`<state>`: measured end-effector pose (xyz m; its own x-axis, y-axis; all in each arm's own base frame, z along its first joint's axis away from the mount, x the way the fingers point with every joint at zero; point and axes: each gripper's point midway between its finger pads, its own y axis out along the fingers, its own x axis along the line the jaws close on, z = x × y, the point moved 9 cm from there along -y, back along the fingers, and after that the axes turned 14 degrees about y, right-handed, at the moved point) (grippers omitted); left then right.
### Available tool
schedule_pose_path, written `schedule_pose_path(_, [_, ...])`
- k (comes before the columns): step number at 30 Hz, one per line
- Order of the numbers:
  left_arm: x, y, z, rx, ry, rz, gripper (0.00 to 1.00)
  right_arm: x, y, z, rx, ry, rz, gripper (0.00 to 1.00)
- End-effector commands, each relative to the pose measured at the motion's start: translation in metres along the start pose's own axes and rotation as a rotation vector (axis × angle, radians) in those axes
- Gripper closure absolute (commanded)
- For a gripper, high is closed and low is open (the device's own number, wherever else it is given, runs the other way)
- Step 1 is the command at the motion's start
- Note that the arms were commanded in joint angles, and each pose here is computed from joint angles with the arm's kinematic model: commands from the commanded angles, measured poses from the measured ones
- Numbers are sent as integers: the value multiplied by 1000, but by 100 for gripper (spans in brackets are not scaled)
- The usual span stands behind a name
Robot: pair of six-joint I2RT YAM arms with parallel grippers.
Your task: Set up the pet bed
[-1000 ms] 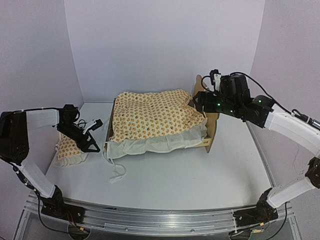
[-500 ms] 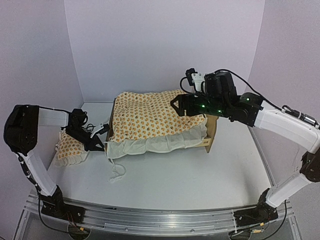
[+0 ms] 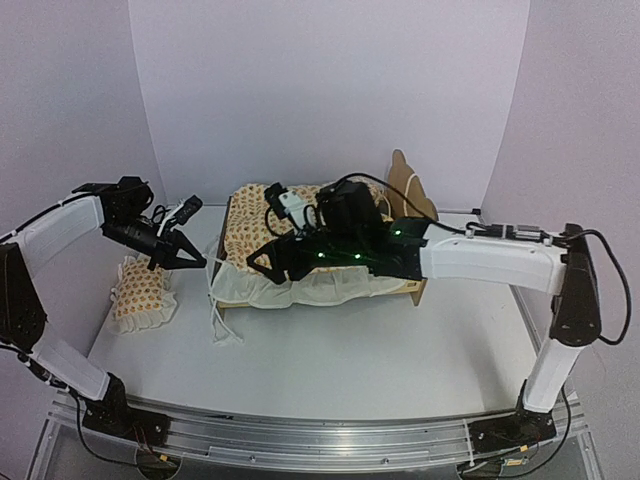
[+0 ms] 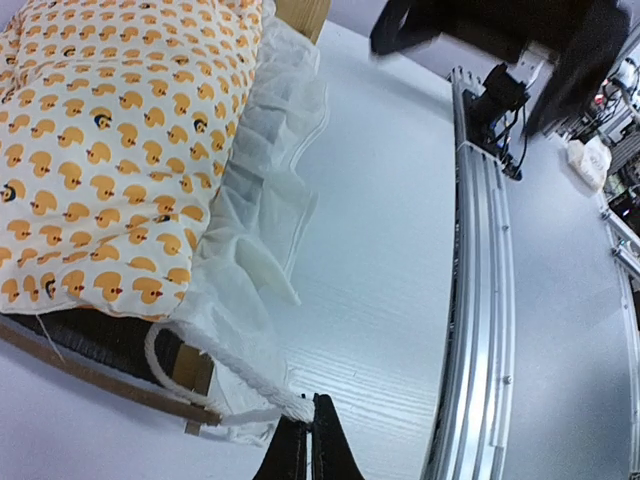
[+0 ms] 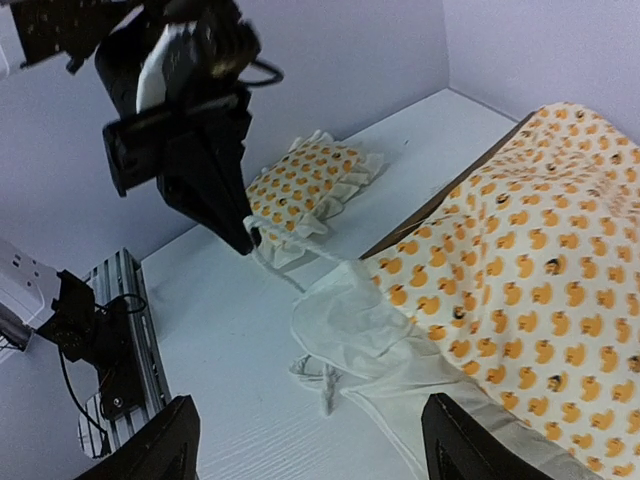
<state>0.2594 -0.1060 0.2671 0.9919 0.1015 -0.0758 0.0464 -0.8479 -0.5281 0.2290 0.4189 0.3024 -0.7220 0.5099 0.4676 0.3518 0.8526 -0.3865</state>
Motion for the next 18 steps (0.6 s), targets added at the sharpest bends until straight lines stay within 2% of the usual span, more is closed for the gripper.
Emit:
schedule_pose_path(1, [1, 7, -29, -94, -109, 109, 100, 23, 37, 10, 21, 56, -191, 33])
schedule_pose_path(6, [2, 20, -37, -151, -172, 169, 100, 11, 66, 43, 94, 149, -164, 60])
schedule_pose_path(8, [5, 17, -46, -185, -164, 165, 100, 7, 74, 61, 116, 165, -154, 64])
schedule_pose_path(12, [16, 13, -61, -214, -167, 152, 100, -1, 90, 73, 58, 238, -170, 64])
schedule_pose_path(14, [22, 17, -60, -215, -214, 158, 100, -1, 97, 65, 1, 242, -153, 55])
schedule_pose_path(18, [27, 24, -53, -215, -289, 167, 100, 3, 113, 43, -122, 238, -151, 50])
